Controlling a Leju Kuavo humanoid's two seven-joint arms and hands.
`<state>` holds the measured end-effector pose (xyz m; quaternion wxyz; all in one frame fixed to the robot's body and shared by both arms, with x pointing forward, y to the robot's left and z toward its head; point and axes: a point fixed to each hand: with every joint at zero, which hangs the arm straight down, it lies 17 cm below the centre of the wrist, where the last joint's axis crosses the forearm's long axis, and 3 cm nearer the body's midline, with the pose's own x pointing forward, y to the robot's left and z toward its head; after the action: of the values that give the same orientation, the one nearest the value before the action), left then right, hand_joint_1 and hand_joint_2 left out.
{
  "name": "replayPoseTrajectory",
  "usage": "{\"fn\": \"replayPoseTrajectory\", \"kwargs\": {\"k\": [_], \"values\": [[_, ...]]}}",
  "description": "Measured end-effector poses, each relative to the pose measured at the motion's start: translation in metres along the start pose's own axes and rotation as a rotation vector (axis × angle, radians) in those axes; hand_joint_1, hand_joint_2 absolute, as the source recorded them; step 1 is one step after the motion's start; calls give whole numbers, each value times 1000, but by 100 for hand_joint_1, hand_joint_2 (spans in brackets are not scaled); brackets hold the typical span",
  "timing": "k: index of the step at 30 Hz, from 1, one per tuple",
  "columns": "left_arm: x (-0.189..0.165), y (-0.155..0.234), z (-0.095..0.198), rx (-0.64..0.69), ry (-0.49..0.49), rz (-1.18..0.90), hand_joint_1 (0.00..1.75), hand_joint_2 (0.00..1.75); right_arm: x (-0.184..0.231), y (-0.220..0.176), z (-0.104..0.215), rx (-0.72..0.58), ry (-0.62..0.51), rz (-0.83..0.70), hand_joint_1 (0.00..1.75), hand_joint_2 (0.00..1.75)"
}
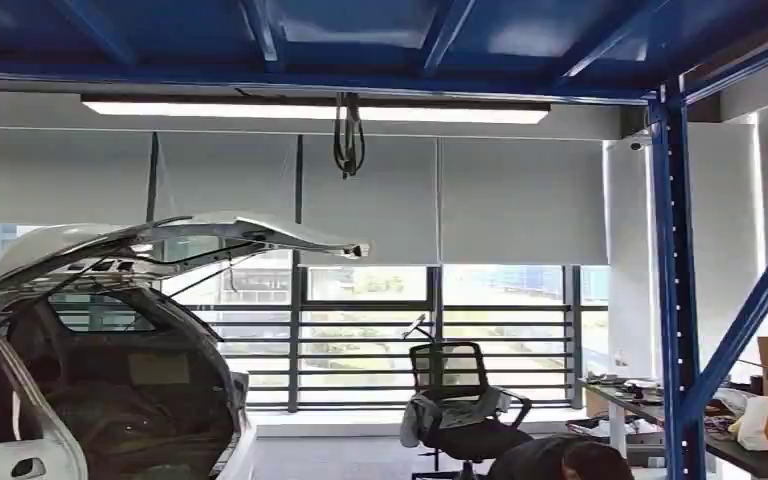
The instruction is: Take the parts from the cabinet and place them on the table.
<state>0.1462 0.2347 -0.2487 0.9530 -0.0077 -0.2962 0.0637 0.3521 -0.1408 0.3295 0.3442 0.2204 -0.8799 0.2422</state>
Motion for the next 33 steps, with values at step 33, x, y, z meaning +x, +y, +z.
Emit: {"fn": "replayPoseTrajectory", "kwargs": {"k": [33], "values": [[-1,6,-3,3,30,-38,0,175,6,-12,-8,54,-38,-2,175,175]]}}
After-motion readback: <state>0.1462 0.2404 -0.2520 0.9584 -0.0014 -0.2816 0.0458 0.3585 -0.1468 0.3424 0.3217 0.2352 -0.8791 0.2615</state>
